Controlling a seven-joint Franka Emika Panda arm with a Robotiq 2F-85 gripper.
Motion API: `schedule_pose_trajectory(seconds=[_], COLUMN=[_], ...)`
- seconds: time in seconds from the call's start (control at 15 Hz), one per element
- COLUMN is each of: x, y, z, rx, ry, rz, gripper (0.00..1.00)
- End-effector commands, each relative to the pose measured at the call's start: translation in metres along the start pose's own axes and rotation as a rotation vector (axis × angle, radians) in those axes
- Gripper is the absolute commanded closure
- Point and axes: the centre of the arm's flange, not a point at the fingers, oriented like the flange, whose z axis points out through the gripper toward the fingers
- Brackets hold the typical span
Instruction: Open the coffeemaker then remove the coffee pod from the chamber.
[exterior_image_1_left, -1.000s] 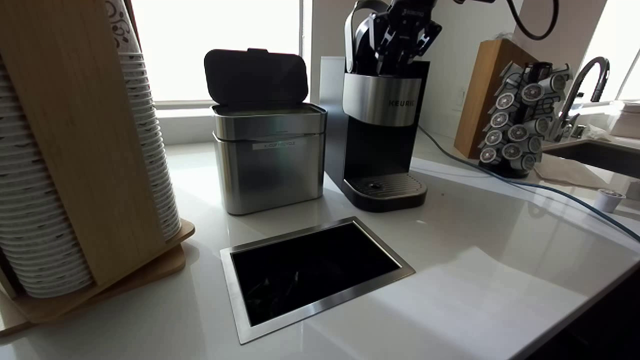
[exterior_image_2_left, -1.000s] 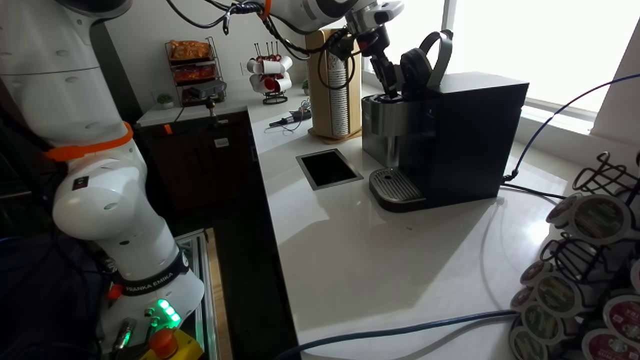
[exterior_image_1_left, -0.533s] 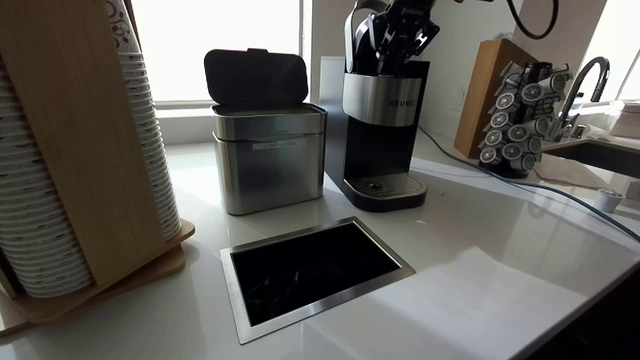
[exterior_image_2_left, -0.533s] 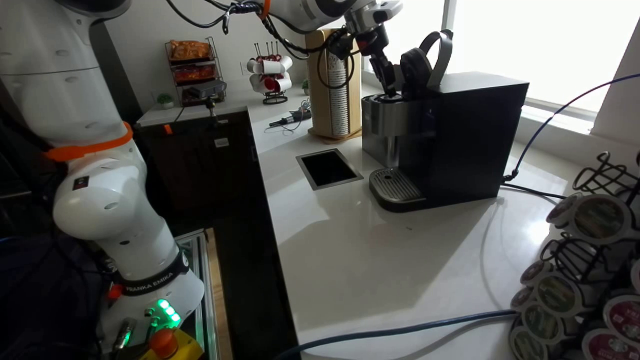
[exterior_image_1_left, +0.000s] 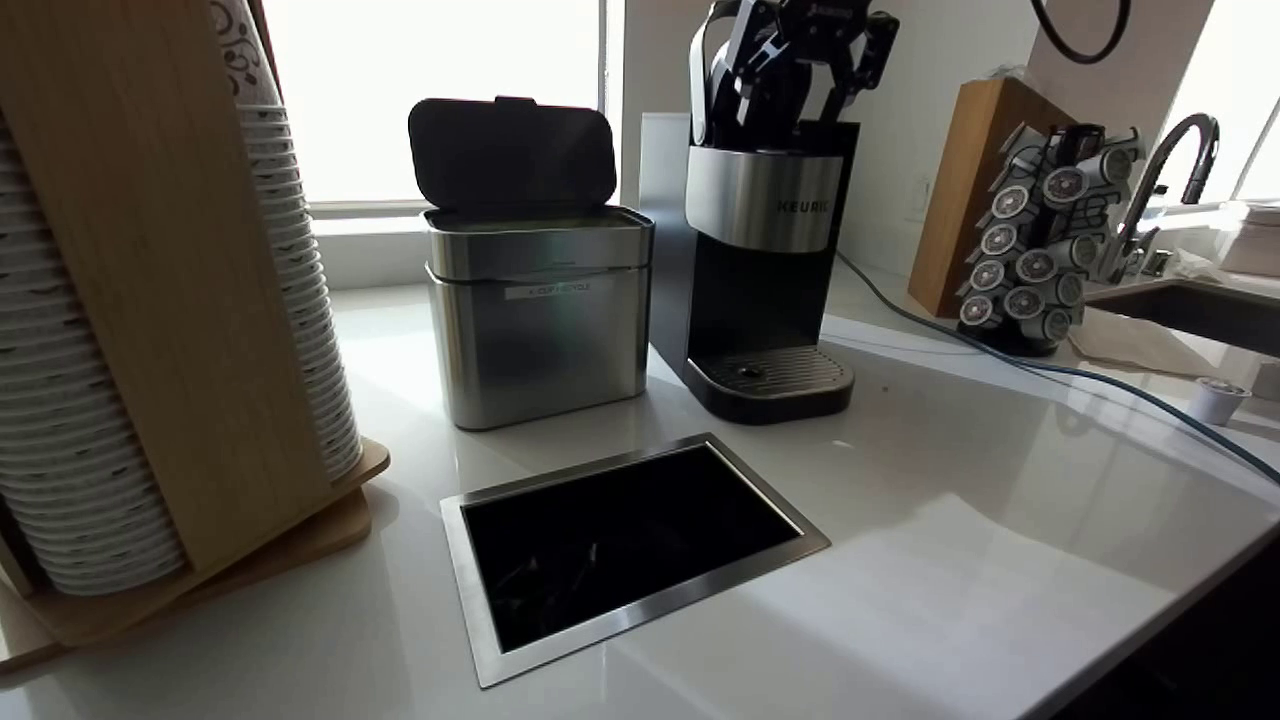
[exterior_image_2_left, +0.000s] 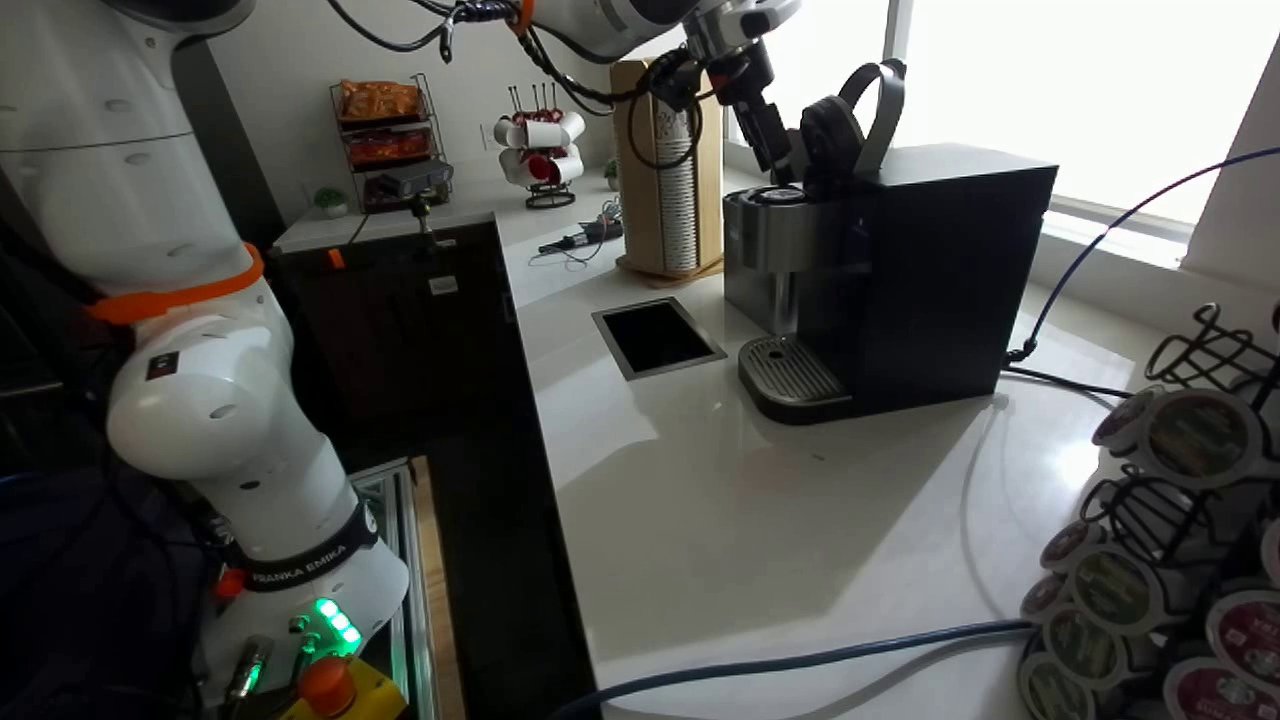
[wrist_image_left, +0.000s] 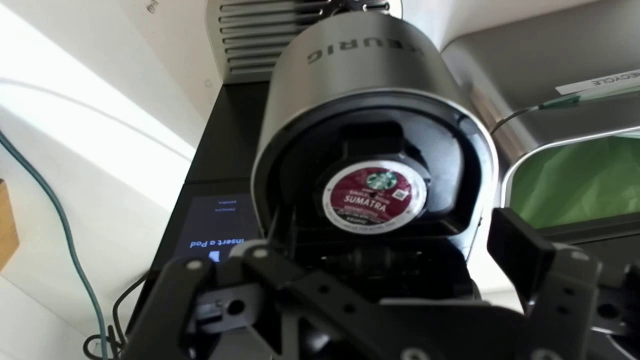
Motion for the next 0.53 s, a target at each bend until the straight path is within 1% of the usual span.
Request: schedule_pose_trajectory(seconds=[0.0,0.2,0.4,0.47], x=[-0.0049,-0.0085,-0.0094,-0.0085], y=[-0.0076,-0.0072,-0.0054,-0.0047], z=[-0.0004,0.0019,0.0060,0.0081], rx=[-0.052,-0.084,-0.093,-0.098], ry=[-0.034,-0.056,-0.077,-0.083], rz=[0.023,0.056,0.087,0.098], gripper=[0.00,0.00,0.00,0.02])
